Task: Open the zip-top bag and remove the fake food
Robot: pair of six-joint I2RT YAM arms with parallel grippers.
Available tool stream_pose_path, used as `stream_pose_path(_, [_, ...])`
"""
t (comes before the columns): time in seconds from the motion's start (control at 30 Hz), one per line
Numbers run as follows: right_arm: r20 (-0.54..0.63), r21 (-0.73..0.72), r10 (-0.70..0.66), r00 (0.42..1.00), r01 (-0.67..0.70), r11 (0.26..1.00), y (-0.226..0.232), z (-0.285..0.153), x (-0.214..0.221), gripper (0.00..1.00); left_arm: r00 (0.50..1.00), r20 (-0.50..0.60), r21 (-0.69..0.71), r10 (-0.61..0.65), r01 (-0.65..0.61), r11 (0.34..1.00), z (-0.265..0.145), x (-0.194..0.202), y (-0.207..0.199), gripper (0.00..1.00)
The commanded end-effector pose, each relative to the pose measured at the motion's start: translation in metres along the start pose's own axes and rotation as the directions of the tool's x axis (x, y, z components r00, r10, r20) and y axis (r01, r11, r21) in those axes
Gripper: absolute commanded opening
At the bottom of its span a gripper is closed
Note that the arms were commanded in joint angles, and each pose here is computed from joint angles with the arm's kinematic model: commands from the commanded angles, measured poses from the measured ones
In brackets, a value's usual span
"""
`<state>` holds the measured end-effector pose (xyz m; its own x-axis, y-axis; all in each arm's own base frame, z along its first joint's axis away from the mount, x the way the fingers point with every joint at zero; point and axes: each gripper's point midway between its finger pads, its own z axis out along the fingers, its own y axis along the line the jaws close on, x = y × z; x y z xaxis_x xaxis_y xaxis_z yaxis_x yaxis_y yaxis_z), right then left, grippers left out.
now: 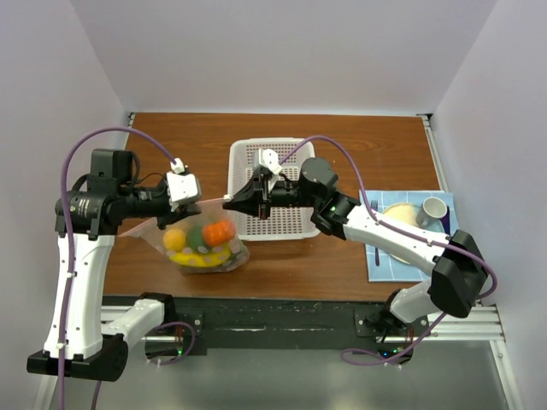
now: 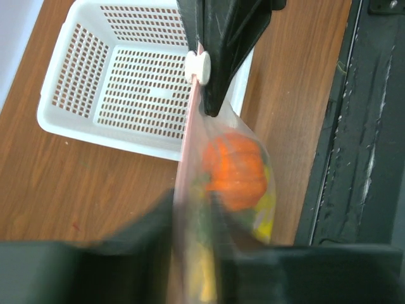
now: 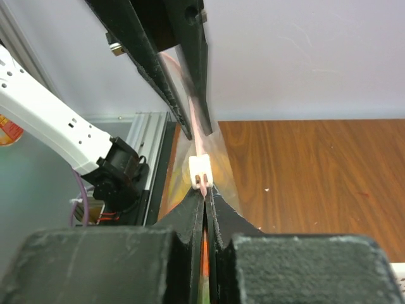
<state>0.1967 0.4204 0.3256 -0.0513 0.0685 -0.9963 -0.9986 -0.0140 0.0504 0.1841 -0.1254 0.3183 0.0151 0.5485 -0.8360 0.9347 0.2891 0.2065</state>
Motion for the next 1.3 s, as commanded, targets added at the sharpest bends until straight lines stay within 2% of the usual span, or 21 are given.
stream_pose_path(0.0, [0.039, -0.019, -0.023, 0.999, 0.023, 1.000, 0.005, -0.001, -0.020, 0.00, 0.997, 0.072, -0.002, 0.029, -0.029, 1.000, -0.006, -0.025, 0.000, 0.50])
stream_pose_path(0.07, [0.044, -0.022, -0.007, 0.999, 0.008, 1.000, 0.006, 0.000, -0.021, 0.00, 0.994, 0.111, 0.023, 0.021, -0.024, 0.999, -0.006, -0.034, -0.003, 0.68])
stream_pose_path(0.1, [0.049, -0.021, -0.005, 0.999, 0.006, 1.000, 0.005, 0.001, -0.023, 0.00, 0.991, 0.133, 0.026, 0.029, -0.033, 0.999, -0.008, -0.041, -0.004, 0.73])
stream_pose_path(0.17, [0.046, -0.028, 0.016, 0.999, -0.014, 1.000, 0.004, 0.004, -0.022, 0.00, 0.981, 0.193, 0.072, 0.020, -0.034, 0.997, -0.007, -0.054, -0.009, 0.78])
stream_pose_path(0.23, [0.048, -0.044, 0.029, 0.998, -0.026, 0.999, 0.005, 0.008, -0.026, 0.00, 0.970, 0.243, 0.112, 0.007, -0.036, 0.993, -0.006, -0.064, -0.012, 0.79])
stream_pose_path(0.47, [0.042, -0.061, 0.024, 0.999, -0.022, 0.998, 0.011, 0.018, -0.031, 0.00, 0.956, 0.290, 0.225, -0.038, -0.029, 0.974, 0.008, -0.070, -0.016, 0.70])
stream_pose_path(0.77, [0.018, -0.091, 0.013, 1.000, -0.011, 0.996, 0.019, 0.034, -0.031, 0.00, 0.955, 0.297, 0.228, -0.021, -0.050, 0.972, 0.016, -0.074, -0.012, 0.64])
stream_pose_path(0.8, [0.014, -0.086, 0.015, 1.000, -0.014, 0.996, 0.018, 0.034, -0.030, 0.00, 0.955, 0.296, 0.228, -0.020, -0.050, 0.972, 0.015, -0.075, -0.012, 0.62])
stream_pose_path(0.93, [0.004, -0.064, -0.007, 1.000, 0.008, 0.998, 0.016, 0.030, -0.029, 0.00, 0.968, 0.250, 0.216, 0.004, -0.060, 0.975, 0.014, -0.066, -0.013, 0.38])
stream_pose_path(0.97, [-0.001, -0.063, -0.007, 1.000, 0.007, 0.998, 0.016, 0.030, -0.028, 0.00, 0.970, 0.241, 0.217, -0.002, -0.052, 0.975, 0.015, -0.064, -0.013, 0.37])
stream_pose_path(1.27, [-0.018, -0.029, -0.038, 0.999, 0.037, 0.999, 0.016, 0.019, -0.030, 0.00, 0.982, 0.184, 0.149, 0.035, -0.063, 0.987, 0.010, -0.055, -0.009, 0.37])
